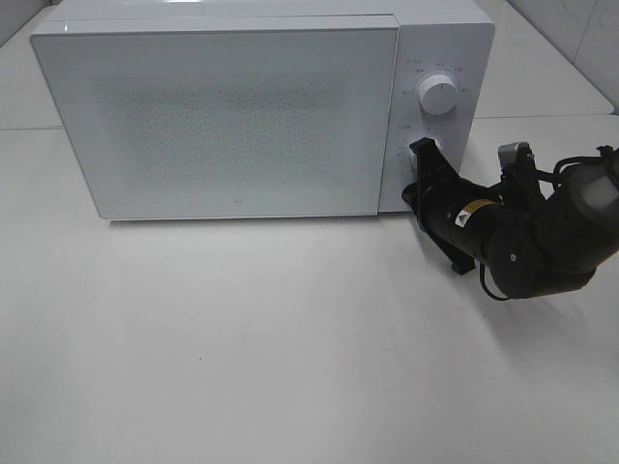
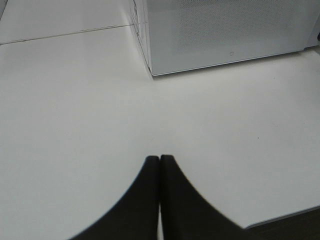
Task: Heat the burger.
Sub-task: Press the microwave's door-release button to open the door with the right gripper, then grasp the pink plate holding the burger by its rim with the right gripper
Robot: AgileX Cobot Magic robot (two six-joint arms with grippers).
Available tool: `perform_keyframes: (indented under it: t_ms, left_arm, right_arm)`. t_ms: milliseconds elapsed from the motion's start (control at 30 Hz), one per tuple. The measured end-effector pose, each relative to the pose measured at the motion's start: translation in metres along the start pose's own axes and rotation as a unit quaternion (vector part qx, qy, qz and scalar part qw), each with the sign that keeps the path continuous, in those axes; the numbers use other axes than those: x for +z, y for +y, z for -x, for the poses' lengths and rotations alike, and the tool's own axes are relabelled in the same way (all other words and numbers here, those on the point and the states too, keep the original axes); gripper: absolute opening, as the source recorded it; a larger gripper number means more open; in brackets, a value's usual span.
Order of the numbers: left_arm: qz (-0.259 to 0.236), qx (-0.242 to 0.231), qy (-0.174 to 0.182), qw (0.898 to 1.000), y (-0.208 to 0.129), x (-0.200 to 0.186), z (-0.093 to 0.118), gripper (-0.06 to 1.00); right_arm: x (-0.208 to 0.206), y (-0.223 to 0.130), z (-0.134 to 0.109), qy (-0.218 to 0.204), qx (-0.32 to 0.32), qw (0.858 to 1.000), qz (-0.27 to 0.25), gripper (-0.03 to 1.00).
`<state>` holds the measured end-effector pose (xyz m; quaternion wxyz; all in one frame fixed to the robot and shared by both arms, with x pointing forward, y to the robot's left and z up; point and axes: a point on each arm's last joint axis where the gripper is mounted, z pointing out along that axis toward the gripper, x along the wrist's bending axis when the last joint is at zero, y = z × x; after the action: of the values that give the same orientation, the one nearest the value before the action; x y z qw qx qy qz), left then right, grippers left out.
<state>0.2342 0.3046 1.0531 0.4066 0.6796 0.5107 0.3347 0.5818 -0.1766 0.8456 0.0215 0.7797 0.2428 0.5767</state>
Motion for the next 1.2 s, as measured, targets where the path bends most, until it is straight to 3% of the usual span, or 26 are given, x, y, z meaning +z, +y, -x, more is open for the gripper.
perform_keyframes:
  t_ms: [700,1000,1200]
  left_arm:
    - [0.000,0.000,0.000,1.000,0.000,0.000,0.000,0.00]
    - [0.000,0.000,0.000,1.000,0.000,0.000,0.000,0.00]
    - [0.000,0.000,0.000,1.000,0.000,0.000,0.000,0.00]
  right_arm:
    - [-0.002,0.002,-0.007,-0.031,0.011,0.999,-0.004,0.00]
    - [-0.035,0.012,-0.017,-0.004,0.011,1.000,0.009,0.00]
    - [-0.059,0.010,-0.011,-0.021,-0.020,1.000,-0.007,0.01]
